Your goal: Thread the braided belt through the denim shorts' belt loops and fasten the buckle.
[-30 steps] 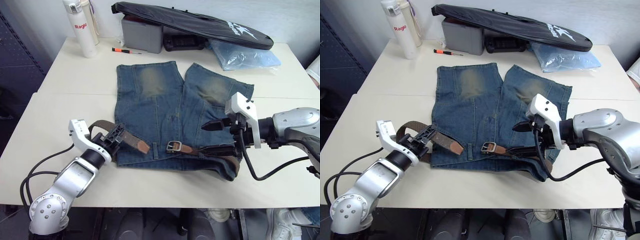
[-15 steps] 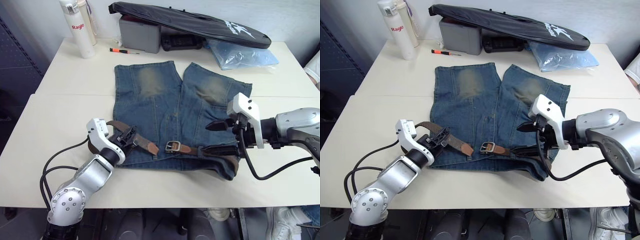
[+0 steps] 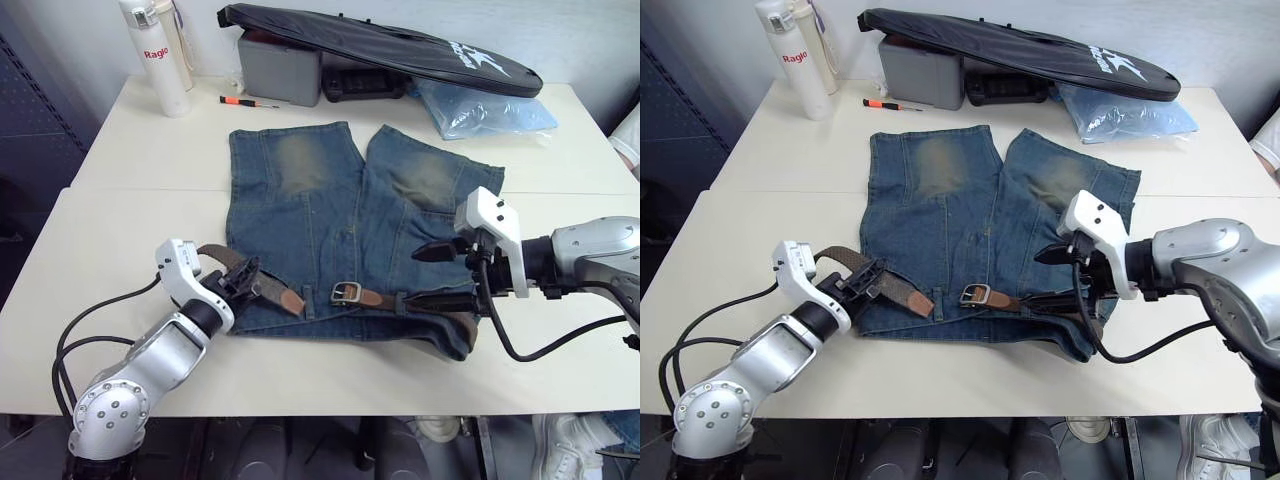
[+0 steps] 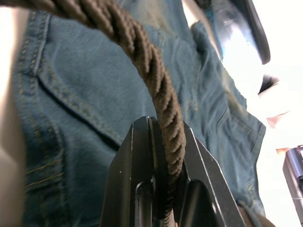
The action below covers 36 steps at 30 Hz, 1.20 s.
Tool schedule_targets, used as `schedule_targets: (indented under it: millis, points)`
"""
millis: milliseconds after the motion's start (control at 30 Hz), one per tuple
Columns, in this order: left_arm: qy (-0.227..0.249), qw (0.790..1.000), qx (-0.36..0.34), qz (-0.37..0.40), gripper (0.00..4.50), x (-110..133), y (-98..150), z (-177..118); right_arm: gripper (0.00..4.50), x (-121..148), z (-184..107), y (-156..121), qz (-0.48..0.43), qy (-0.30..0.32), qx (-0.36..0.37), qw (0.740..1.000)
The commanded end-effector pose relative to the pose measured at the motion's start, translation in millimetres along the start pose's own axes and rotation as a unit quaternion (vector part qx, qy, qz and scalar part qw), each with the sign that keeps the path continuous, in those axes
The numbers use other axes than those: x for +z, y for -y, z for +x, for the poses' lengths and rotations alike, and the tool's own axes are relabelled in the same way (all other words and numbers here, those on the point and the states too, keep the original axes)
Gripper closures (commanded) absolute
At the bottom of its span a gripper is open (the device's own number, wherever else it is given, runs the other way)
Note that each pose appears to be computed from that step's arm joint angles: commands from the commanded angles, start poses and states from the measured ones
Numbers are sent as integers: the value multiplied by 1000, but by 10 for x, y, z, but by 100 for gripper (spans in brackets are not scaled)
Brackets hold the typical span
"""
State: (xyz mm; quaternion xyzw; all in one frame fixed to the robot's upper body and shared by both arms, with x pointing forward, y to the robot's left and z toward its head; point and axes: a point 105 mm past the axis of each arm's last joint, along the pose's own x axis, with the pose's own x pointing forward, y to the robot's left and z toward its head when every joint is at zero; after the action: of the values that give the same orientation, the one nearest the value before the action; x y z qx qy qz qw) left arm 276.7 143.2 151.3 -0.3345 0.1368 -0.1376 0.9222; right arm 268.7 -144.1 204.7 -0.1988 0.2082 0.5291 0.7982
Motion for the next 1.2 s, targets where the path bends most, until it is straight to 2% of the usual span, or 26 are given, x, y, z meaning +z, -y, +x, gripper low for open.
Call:
schedule_targets:
  millis: [33,500,733,1000,1200]
  points:
    - [15,1000,-7,13,450,90,64,-63,5,64,-26,10,-22,5,-5,1000]
    - [18,1000,6,-1,450,-25,105,75,5,113,-19,21,-32,6,-8,999]
    - [19,999,36,-13,450,-144,20,104,5,121,-50,16,-32,-1,-13,999]
    - [40,993,94,-60,450,-302,-112,205,5,205,-77,50,-39,-2,-24,999]
    - [25,994,72,-82,450,-426,14,261,5,261,-89,74,-46,-7,-23,999]
